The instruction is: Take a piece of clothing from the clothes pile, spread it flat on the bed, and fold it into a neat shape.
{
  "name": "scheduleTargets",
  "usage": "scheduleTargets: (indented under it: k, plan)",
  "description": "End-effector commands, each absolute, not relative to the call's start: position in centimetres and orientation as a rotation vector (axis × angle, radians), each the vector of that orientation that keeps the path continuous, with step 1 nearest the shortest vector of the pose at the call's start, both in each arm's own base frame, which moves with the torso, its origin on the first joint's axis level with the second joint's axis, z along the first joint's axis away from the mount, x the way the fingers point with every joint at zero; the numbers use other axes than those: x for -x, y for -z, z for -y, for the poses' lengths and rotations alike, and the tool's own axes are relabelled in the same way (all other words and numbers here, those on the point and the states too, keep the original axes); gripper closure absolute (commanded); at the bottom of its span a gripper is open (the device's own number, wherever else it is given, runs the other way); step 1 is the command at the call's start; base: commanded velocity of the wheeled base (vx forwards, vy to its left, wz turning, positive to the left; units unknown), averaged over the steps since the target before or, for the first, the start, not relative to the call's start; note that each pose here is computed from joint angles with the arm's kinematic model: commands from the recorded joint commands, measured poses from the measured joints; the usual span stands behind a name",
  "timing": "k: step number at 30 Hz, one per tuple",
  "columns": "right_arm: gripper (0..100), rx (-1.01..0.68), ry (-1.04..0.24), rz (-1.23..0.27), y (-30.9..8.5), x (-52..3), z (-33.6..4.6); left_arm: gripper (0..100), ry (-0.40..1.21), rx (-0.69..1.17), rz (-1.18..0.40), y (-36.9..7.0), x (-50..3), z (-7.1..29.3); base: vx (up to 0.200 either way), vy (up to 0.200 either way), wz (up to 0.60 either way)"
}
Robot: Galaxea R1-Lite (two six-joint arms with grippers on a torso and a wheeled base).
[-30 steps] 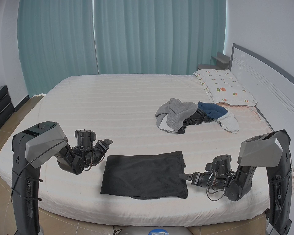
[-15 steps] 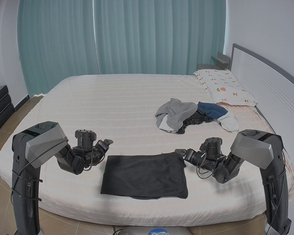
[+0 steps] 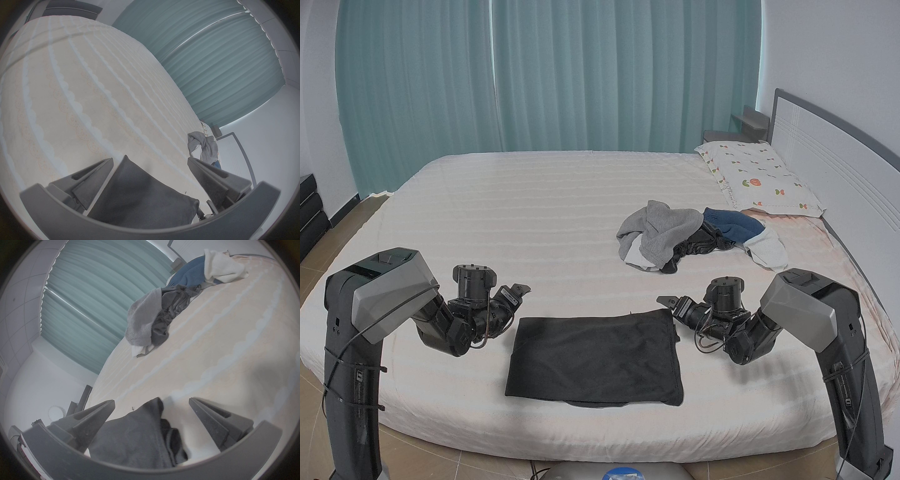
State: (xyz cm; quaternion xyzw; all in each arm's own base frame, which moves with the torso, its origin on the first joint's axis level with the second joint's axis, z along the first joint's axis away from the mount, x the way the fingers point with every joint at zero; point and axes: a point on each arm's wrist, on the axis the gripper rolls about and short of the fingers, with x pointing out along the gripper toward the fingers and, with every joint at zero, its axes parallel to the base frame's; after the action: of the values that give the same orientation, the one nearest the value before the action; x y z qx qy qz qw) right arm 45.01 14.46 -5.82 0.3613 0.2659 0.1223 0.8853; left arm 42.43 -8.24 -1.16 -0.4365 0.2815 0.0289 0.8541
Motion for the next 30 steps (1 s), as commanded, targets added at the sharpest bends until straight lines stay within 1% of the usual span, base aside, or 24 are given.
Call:
scheduleTargets:
  k: [1, 6, 7, 12, 16, 27, 30]
  plan:
    - [0, -0.747, -0.276, -0.561, 6.4, -45.0, -15.5, 0, -0.062, 0.918, -0.593, 1.3, -42.4, 8.2, 0.000, 0.000, 0.00]
    - [0, -0.752, -0.283, -0.554, 6.5, -45.1, -15.9, 0, -0.060, 0.918, -0.594, 1.3, -42.4, 8.3, 0.000, 0.000, 0.00]
    - [100, -0.754, -0.284, -0.553, 6.6, -45.1, -15.9, 0, -0.060, 0.919, -0.593, 1.2, -42.5, 8.3, 0.000, 0.000, 0.00]
    - [100, -0.756, -0.280, -0.552, 6.6, -45.1, -15.8, 0, -0.060, 0.919, -0.593, 1.2, -42.5, 8.3, 0.000, 0.000, 0.00]
    - [100, -0.754, -0.245, -0.535, 6.7, -45.3, -15.4, 0, -0.061, 0.916, -0.595, 1.4, -42.5, 8.3, 0.000, 0.000, 0.00]
    - [100, -0.756, -0.215, -0.519, 6.6, -45.5, -14.9, 0, -0.061, 0.910, -0.601, 1.6, -42.4, 8.4, 0.000, 0.000, 0.00]
    - [100, -0.756, -0.214, -0.520, 6.6, -45.5, -14.9, 0, -0.055, 0.885, -0.606, 1.7, -42.4, 8.4, 0.000, 0.000, 0.00]
